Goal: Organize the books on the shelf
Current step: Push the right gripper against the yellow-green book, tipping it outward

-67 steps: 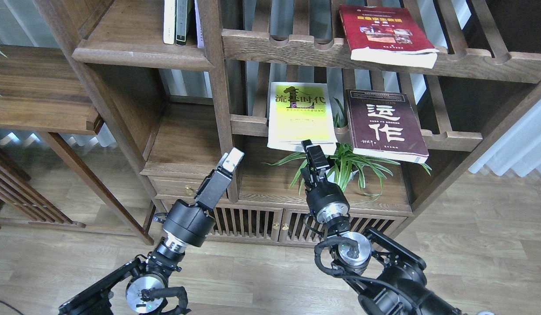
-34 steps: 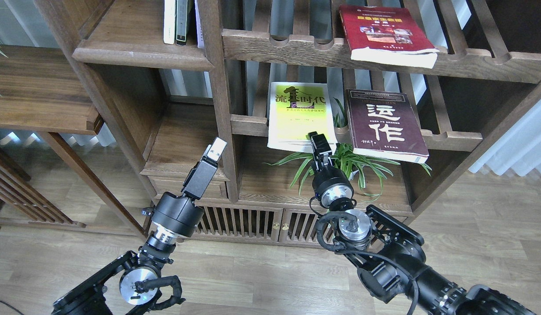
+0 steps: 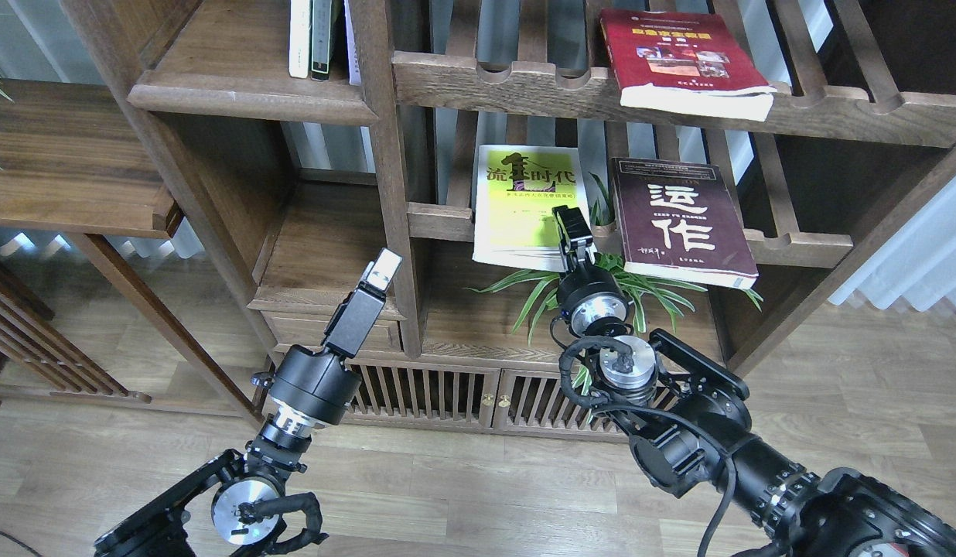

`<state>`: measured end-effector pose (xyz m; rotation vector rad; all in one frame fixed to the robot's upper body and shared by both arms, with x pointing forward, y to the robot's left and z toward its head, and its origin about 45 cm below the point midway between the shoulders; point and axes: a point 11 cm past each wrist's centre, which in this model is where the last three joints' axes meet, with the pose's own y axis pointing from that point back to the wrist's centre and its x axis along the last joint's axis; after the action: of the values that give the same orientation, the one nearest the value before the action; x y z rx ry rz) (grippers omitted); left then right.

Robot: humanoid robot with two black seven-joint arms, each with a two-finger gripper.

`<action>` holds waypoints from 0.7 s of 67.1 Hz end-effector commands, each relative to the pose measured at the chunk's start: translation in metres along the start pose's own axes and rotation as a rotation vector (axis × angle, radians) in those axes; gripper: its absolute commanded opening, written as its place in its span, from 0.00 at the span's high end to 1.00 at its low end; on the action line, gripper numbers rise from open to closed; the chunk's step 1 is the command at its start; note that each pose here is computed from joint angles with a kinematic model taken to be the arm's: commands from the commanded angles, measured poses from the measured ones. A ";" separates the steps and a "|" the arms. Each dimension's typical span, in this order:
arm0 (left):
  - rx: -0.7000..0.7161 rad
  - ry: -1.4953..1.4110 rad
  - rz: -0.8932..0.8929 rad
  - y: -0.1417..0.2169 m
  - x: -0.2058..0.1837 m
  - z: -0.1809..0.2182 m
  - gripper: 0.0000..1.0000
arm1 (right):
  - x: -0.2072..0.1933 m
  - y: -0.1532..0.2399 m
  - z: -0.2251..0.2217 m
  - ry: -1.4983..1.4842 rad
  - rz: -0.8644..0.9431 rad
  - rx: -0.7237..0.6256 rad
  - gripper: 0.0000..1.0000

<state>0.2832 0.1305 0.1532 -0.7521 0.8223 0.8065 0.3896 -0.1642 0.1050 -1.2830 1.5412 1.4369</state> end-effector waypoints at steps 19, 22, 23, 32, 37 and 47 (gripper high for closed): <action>-0.002 0.012 0.014 0.005 0.002 -0.004 0.00 | 0.007 0.001 0.004 0.048 0.048 -0.026 0.27; -0.002 0.016 0.016 0.005 0.002 -0.005 0.00 | 0.007 0.000 0.004 0.046 0.048 -0.026 0.34; -0.002 0.016 0.016 0.005 0.002 -0.005 0.00 | 0.007 0.000 0.004 0.046 0.047 -0.026 0.35; -0.004 0.015 0.016 0.005 0.002 -0.005 0.00 | 0.004 -0.001 0.004 0.045 0.041 -0.026 0.50; -0.006 0.016 0.016 0.005 0.002 -0.005 0.00 | 0.003 -0.001 0.004 0.043 0.039 -0.030 0.53; -0.013 0.016 0.018 0.004 0.002 -0.003 0.00 | 0.002 -0.002 0.003 0.036 0.030 -0.028 0.63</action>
<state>0.2790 0.1302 0.1488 -0.7606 0.8404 0.8199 0.3893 -0.1608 0.1011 -1.3166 1.5837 1.4702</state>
